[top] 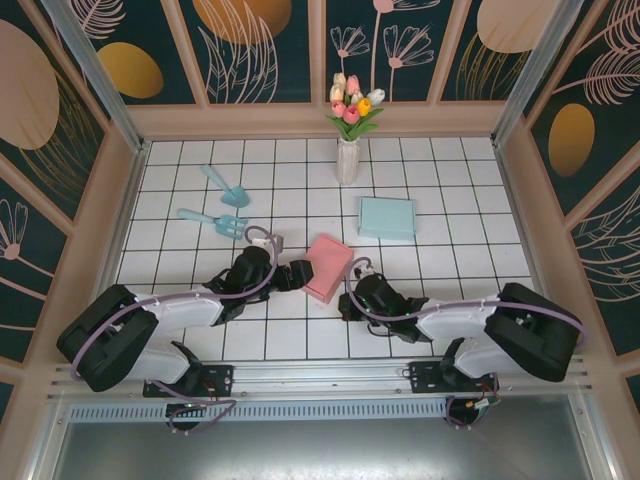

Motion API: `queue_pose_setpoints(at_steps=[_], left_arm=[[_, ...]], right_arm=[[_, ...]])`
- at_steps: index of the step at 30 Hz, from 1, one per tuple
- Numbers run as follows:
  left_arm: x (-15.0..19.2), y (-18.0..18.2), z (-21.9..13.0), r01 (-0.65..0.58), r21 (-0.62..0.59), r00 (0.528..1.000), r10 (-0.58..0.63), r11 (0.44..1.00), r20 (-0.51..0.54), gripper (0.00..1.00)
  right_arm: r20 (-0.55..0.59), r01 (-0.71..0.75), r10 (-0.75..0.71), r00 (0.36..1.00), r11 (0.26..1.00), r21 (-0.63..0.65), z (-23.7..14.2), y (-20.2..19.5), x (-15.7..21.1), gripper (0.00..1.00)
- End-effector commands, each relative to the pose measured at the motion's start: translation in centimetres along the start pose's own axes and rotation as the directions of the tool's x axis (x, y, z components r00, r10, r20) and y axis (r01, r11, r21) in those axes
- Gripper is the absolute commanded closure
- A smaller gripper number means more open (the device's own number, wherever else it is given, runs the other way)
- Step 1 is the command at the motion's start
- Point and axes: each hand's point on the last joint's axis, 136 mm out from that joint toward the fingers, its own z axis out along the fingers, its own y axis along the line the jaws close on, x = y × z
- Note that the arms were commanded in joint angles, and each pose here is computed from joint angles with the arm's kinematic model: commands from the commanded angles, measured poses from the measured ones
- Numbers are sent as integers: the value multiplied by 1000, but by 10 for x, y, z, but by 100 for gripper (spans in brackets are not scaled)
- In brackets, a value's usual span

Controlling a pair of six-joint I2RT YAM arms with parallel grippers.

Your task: Fold the paper box

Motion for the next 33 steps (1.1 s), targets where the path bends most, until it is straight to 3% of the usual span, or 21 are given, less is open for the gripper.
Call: queue_pose_setpoints(at_steps=[1,4,11,17,23,27,33], left_arm=[[-3,5,1,-5,-39,1000,6,999,20,16],[-5,10,2,-9,-72,999,11,997,31,16],[10,-1,8,46,12,999,-45,999,-24,17],[32,-32,14,104,116,992,-94,988,-86,19],[41,-57,18,124,146,990,-112,982,-88,19],[33,-46,23,106,55,993,-103,993,-55,18],[-23,-14,2,79,-172,991,-59,982,120,16]], right_arm=[[43,-15,16,999,999,-42,9,18,-13,100],[28,-17,18,999,999,-40,16,19,-11,100],[23,-11,12,1000,997,-77,22,32,-12,100],[39,-20,28,999,979,-203,21,62,-20,100],[96,-84,117,989,953,-290,14,93,-35,100],[159,-105,150,976,960,-260,11,94,-40,100],[196,-74,79,977,997,-32,-1,45,-23,95]])
